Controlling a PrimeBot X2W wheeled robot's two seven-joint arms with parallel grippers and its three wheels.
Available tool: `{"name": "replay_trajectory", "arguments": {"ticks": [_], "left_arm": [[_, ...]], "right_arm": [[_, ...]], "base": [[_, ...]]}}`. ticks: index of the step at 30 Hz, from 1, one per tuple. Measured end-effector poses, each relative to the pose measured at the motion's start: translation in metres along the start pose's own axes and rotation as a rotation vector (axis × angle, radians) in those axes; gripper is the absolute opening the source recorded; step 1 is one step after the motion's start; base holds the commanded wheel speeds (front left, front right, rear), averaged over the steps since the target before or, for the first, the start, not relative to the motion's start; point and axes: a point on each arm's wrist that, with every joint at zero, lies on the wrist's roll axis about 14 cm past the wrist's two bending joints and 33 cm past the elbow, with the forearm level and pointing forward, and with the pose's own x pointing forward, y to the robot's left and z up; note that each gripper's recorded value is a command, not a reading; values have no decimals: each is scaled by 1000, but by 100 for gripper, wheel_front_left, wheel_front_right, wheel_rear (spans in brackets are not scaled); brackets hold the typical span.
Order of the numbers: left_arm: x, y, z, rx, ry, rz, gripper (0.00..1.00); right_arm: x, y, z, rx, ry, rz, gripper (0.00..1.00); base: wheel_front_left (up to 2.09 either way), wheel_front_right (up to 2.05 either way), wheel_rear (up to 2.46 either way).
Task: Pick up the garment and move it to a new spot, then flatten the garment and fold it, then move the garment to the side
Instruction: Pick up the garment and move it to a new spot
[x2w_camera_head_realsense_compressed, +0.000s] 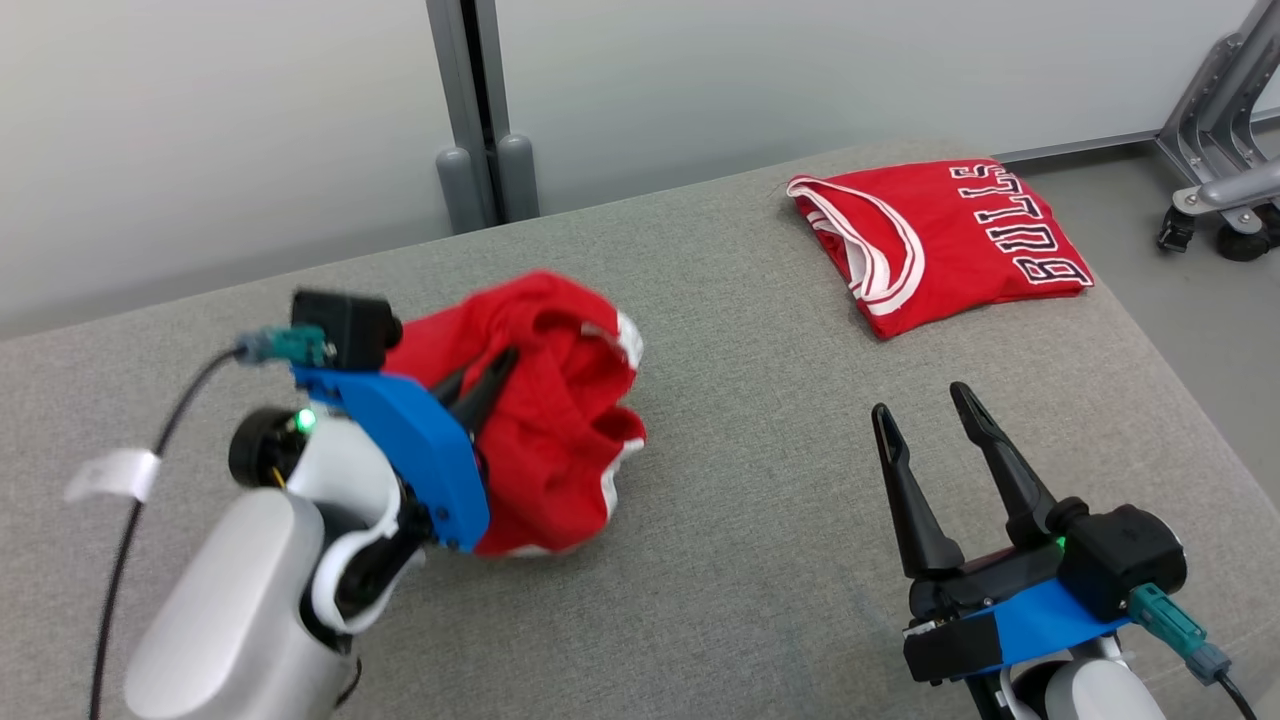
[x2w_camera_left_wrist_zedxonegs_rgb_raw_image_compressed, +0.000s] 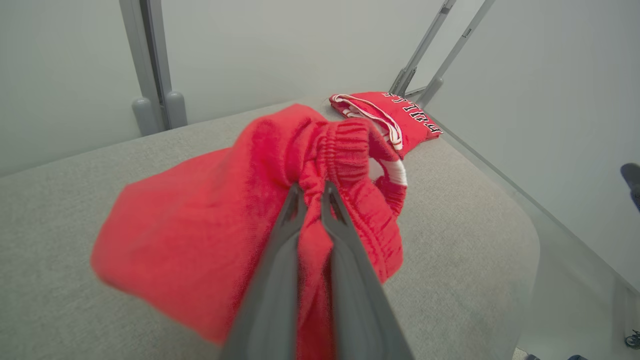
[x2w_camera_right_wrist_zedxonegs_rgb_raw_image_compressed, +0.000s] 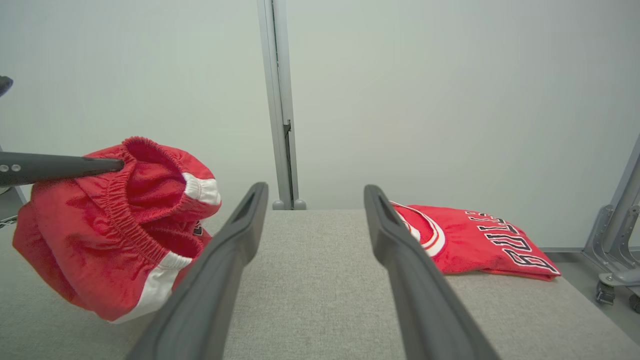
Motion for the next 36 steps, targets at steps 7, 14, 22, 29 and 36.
{"name": "replay_trajectory", "arguments": {"ticks": [7,14,22,29,36], "left_arm": [[0,17,-59,-56,69,85,100],[-23,32,-57,-108,-45,173,100],[-77,56,-22,-156,-365,328,100],[-129,75,-16,-131,-572,477,100],[-161,77,-39,-62,-595,553,100]], "right_arm": [[2,3,3,2,-7,11,100],[9,12,8,-3,-25,40,100],[7,19,14,-3,-38,63,100],[10,24,10,7,-27,78,100],[9,26,0,17,0,83,100]], "base": [[0,0,0],[0,0,0],[0,0,0],[0,0,0],[0,0,0]]}}
